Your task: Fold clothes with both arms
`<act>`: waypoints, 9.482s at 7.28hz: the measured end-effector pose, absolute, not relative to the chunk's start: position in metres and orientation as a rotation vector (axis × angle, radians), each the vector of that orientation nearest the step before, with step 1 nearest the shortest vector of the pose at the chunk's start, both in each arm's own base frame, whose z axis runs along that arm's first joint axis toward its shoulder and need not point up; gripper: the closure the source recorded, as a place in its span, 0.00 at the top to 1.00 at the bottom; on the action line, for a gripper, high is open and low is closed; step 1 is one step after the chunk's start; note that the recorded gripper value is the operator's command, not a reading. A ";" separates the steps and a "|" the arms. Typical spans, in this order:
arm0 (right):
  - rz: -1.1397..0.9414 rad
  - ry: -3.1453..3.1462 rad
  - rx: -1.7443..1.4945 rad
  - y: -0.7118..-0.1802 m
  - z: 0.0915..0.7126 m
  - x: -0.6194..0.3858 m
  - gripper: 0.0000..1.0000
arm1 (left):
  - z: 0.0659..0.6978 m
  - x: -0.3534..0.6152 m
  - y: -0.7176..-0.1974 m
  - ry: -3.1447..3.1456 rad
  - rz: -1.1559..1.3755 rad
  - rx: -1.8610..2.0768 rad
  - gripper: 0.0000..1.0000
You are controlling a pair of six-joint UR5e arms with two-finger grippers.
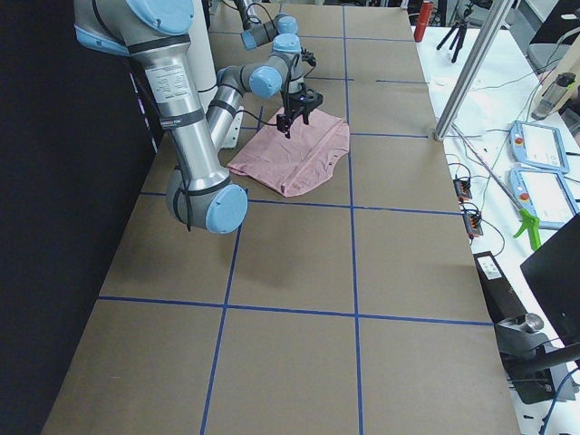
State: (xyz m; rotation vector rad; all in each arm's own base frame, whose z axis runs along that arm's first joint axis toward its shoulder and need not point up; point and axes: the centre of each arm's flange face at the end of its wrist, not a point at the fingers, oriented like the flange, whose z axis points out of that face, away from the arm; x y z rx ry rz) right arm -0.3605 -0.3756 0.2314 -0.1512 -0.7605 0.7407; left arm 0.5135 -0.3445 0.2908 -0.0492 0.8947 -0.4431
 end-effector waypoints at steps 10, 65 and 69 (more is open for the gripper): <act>0.753 -0.751 -0.144 -0.392 0.246 -0.371 1.00 | 0.313 0.528 -0.335 0.833 -0.436 -0.063 0.53; 0.724 -0.824 -0.149 -0.285 0.266 -0.535 0.00 | 0.267 0.550 -0.268 0.901 -0.501 -0.124 0.63; 0.722 -0.823 -0.150 -0.284 0.266 -0.535 0.00 | 0.266 0.560 -0.255 0.899 -0.478 -0.131 0.51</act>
